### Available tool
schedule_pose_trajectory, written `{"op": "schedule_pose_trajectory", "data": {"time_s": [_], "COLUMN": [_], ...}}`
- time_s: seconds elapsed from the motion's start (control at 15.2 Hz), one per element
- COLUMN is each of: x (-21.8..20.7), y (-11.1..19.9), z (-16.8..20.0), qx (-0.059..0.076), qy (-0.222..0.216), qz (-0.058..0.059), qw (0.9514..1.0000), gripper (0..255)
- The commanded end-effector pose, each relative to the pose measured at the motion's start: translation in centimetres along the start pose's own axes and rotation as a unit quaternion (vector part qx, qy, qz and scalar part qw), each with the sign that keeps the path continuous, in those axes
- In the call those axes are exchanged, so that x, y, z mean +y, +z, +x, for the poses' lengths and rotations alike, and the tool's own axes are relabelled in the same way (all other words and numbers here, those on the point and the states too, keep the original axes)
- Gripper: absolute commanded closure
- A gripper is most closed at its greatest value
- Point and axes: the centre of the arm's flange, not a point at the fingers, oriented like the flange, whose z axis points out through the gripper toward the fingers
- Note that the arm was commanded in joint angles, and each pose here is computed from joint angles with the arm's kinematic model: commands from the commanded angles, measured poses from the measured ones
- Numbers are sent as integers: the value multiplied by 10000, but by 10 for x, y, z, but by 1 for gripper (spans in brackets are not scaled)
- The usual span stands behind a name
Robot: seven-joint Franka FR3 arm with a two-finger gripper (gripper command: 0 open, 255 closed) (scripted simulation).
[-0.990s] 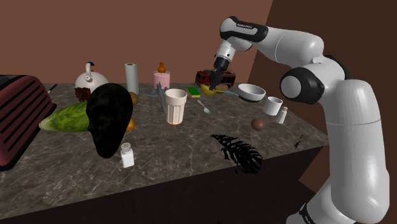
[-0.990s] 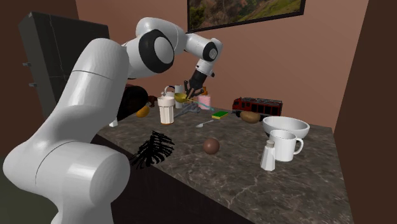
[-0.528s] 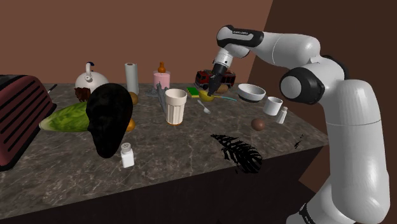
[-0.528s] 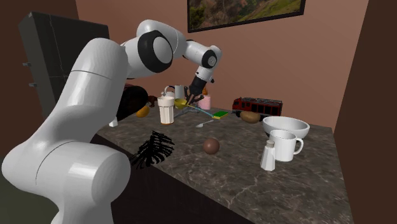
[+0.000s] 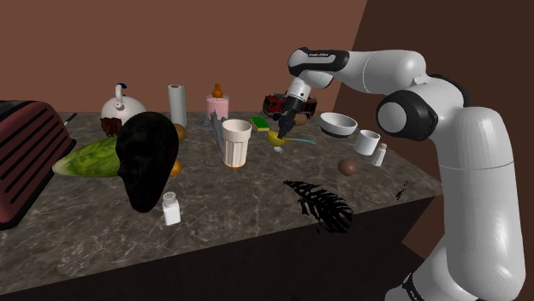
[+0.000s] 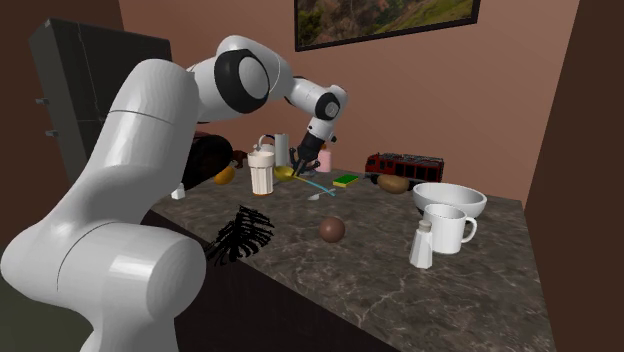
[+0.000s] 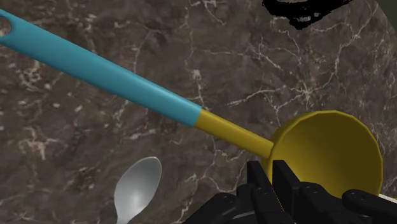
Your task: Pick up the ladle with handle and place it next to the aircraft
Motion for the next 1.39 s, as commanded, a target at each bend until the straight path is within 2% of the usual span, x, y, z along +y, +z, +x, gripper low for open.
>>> {"op": "schedule_pose_trajectory", "data": {"time_s": [0.0, 0.79, 1.32], "x": [5, 35, 35], "y": [9, 64, 64], "z": [1, 4, 4], "qx": [2, 2, 2], "qy": [0, 0, 0], "qz": [-2, -2, -1], "qw": [10000, 10000, 10000], "gripper": [255, 255, 255]}}
